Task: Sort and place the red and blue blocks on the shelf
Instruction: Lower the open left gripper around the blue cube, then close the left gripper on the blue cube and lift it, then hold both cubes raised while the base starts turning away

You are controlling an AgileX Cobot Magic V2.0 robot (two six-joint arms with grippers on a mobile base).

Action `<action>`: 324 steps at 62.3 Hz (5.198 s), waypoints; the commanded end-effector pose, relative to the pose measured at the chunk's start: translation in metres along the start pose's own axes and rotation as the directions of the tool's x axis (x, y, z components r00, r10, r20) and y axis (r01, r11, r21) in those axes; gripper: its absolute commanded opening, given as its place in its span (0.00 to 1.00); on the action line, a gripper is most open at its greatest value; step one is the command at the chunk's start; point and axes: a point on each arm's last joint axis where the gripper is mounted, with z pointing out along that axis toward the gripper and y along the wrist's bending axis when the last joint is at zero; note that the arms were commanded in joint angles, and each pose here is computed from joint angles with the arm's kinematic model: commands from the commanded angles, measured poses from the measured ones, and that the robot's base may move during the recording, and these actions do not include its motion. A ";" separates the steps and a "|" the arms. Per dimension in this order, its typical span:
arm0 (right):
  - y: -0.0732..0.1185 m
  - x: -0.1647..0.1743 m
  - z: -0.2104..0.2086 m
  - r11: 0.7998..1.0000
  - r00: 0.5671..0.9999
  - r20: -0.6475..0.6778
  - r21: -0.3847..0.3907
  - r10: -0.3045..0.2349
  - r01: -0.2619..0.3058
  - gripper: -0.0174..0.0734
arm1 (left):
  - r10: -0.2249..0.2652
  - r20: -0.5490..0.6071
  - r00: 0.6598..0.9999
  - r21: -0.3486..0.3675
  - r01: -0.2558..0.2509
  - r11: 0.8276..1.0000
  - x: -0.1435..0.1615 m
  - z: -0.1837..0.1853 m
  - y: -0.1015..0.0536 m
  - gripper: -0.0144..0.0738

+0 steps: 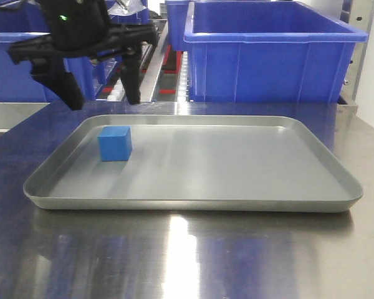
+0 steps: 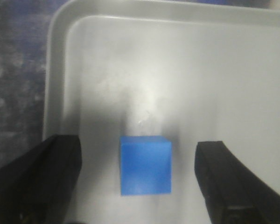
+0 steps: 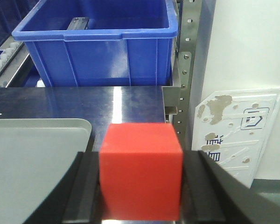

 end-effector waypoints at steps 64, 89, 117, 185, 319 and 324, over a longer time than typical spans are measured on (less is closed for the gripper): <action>0.001 -0.017 -0.003 1.000 0.994 0.112 -0.001 -0.017 0.017 0.25 | -0.040 -0.002 0.999 -0.019 0.040 0.999 0.003 0.013 -0.018 0.76; 0.001 -0.017 -0.003 1.000 0.994 0.112 -0.001 -0.017 0.017 0.25 | -0.041 -0.008 0.999 -0.021 0.041 0.999 0.003 0.013 -0.017 0.36; 0.001 -0.017 -0.003 1.000 0.994 0.112 -0.001 -0.017 0.017 0.25 | 0.052 0.087 0.995 0.053 -0.056 0.997 -0.002 -0.039 -0.014 0.30; 0.001 -0.017 -0.003 1.000 0.994 0.112 -0.001 -0.017 0.017 0.25 | 0.094 0.875 0.475 -0.008 -0.178 0.984 0.150 -0.156 0.155 0.30; 0.001 -0.017 -0.003 1.000 0.994 0.112 -0.001 -0.017 0.017 0.25 | 0.114 0.944 0.310 -0.049 -0.211 0.976 0.213 -0.170 0.168 0.30; 0.001 -0.017 -0.003 1.000 0.994 0.112 -0.001 -0.017 0.017 0.25 | 0.114 0.944 0.310 -0.049 -0.211 0.976 0.213 -0.170 0.168 0.30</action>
